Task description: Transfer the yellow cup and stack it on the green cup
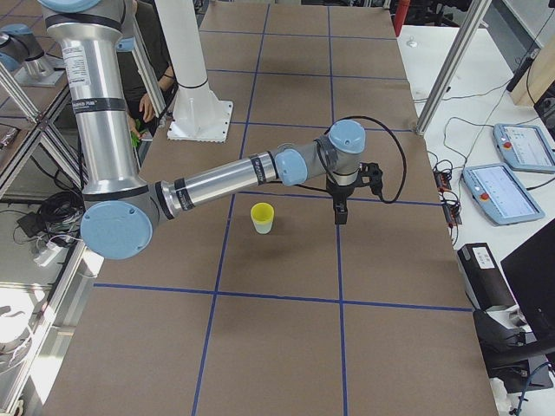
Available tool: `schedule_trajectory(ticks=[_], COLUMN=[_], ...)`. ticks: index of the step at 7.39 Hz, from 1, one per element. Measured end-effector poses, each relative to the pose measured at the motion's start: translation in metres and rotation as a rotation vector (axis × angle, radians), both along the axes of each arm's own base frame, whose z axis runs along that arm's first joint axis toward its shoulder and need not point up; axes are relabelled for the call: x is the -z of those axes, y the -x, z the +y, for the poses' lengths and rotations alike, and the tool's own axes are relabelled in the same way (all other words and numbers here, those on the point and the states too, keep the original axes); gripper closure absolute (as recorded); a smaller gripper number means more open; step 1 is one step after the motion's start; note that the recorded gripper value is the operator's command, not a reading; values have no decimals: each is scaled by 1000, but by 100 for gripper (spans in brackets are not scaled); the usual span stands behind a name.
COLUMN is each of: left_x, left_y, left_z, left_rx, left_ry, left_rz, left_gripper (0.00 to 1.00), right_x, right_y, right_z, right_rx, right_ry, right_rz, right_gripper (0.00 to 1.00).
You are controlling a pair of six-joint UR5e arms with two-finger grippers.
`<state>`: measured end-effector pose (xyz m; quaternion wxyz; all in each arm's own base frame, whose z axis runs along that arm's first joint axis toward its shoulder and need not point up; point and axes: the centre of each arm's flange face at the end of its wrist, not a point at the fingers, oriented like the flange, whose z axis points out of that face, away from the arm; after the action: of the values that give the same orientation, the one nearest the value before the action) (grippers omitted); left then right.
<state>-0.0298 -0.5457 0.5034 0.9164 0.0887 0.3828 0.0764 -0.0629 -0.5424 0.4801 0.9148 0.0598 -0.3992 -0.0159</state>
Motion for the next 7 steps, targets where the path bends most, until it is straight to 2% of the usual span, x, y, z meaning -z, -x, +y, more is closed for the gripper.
schedule_trajectory(ticks=[3,7], left_x=[1,5], left_y=[-1,-1], left_z=[0,0], left_rx=[-1,-1], left_ry=[-5,-13], left_rz=[0,0], left_gripper=[0,0], right_x=[8,5], right_y=[-2,-2], right_z=[6,11], right_rx=[3,6], right_ry=[-34,-47], right_rz=[-9,-10], right_gripper=[0,0])
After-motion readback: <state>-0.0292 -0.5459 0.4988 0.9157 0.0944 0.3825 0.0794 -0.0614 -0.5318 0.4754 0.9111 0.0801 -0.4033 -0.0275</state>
